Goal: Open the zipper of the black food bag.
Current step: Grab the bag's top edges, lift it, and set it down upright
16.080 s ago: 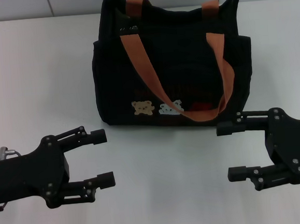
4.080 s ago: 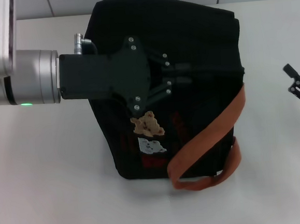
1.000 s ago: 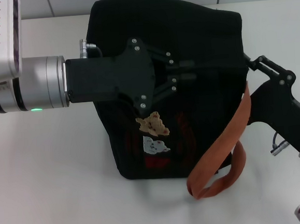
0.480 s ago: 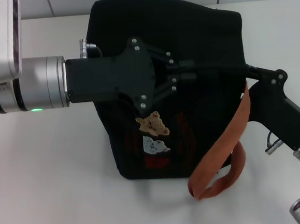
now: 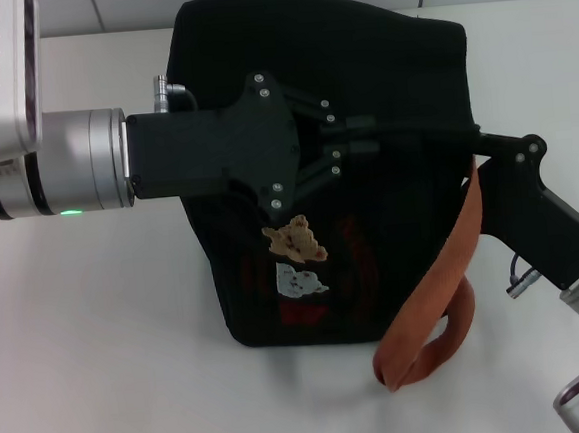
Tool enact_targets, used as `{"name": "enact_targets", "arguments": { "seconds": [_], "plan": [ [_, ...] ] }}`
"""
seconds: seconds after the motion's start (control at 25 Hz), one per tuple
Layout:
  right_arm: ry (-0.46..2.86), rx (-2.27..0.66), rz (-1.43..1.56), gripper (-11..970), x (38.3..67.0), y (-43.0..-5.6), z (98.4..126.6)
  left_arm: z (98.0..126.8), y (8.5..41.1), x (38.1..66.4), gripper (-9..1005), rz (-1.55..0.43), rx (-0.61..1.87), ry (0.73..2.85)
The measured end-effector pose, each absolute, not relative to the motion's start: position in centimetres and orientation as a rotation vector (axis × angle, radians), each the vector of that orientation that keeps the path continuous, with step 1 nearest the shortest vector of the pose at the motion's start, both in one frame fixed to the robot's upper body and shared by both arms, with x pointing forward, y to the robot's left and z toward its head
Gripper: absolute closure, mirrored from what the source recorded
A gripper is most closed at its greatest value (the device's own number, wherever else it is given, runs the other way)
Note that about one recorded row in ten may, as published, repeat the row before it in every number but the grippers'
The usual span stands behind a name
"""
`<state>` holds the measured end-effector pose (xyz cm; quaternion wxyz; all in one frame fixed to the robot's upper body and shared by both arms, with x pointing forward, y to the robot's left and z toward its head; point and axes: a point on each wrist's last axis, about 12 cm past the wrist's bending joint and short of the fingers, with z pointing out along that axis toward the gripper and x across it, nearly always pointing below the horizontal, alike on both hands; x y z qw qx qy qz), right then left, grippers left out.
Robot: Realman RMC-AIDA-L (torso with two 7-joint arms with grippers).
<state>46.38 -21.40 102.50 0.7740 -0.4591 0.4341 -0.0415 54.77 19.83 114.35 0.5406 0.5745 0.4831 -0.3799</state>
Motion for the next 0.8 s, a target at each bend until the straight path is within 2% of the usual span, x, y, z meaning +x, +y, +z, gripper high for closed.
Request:
{"name": "enact_targets", "arguments": {
  "seconds": [0.28, 0.8],
  "plan": [
    [0.943, -0.997, -0.091, 955, 46.44, -21.40, 102.47, 114.34, 19.83, 54.76, 894, -0.900, 1.367, 1.143],
    [0.945, -1.005, -0.087, 951, 46.38, -21.37, 102.38, 114.22, 19.85, 54.72, 895, -0.911, 1.350, 1.145]
  ]
}}
